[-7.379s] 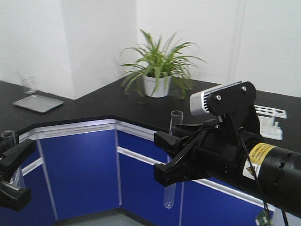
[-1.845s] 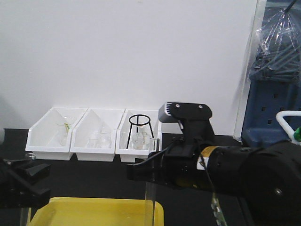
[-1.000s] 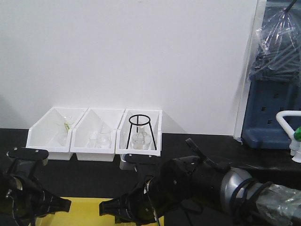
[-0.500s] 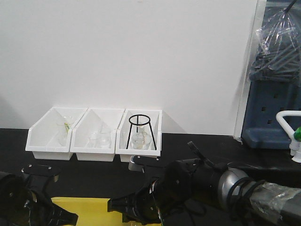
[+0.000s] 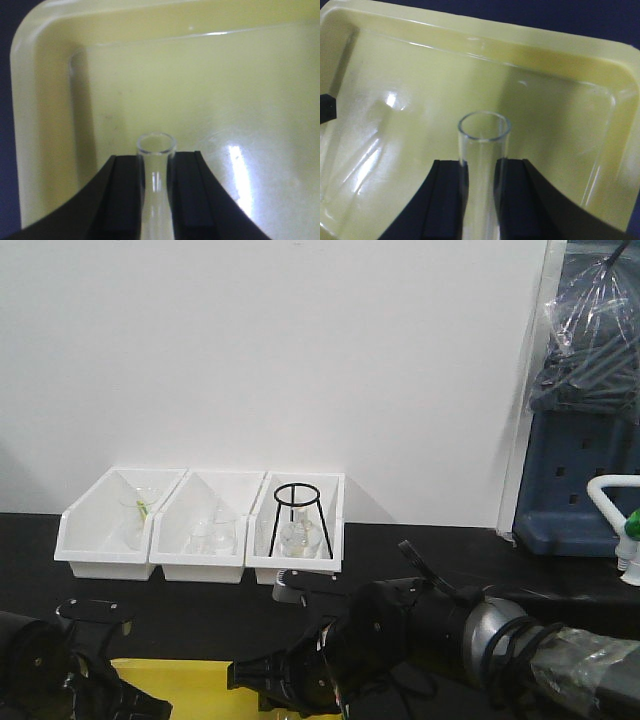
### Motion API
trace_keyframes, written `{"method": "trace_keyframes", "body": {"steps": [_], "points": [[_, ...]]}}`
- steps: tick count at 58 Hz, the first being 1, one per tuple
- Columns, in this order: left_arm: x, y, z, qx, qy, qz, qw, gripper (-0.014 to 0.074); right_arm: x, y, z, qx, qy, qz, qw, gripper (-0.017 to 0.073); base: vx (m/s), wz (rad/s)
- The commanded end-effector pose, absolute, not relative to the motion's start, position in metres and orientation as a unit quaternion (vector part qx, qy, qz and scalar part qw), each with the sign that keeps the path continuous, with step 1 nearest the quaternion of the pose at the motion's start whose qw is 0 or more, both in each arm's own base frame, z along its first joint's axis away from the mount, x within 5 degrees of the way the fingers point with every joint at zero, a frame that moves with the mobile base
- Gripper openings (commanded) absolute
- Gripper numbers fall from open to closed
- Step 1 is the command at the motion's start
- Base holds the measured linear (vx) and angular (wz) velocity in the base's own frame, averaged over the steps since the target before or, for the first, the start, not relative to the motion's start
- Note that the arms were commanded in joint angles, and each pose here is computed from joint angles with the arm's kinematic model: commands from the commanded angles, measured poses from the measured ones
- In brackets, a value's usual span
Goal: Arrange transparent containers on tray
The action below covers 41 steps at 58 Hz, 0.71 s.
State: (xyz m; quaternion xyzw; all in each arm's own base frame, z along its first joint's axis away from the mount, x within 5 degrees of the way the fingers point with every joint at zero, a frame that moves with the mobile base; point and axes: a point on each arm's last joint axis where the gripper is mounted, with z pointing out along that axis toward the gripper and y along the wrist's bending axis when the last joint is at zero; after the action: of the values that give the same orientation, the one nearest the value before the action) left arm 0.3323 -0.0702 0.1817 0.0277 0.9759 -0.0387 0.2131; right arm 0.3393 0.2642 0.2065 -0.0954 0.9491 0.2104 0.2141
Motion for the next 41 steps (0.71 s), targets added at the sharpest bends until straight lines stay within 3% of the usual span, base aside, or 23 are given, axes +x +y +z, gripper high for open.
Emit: {"method": "trace_keyframes", "body": {"steps": [1, 12, 28, 41], "points": [[0.3397, -0.0715, 0.2057, 0.026, 0.961, -0.050, 0.272, 0.0307, 0.3439, 0.2631, 0.2430, -0.096, 0.927, 0.237, 0.276, -0.0008, 0.00, 0.00], [0.3416, -0.0719, 0.2070, 0.026, 0.957, -0.052, 0.284, 0.0316, 0.3443, 0.2627, 0.2430, -0.100, 0.926, 0.233, 0.279, -0.0008, 0.00, 0.00], [0.3431, -0.0722, 0.2032, 0.025, 0.958, -0.051, 0.281, 0.0468, 0.3448, 0.2633, 0.2436, -0.100, 0.925, 0.235, 0.283, -0.0008, 0.00, 0.00], [0.3410, -0.0703, 0.2093, 0.040, 0.956, -0.040, 0.287, 0.0493, 0.3450, 0.2635, 0.2413, -0.099, 0.926, 0.233, 0.280, -0.0008, 0.00, 0.00]]}}
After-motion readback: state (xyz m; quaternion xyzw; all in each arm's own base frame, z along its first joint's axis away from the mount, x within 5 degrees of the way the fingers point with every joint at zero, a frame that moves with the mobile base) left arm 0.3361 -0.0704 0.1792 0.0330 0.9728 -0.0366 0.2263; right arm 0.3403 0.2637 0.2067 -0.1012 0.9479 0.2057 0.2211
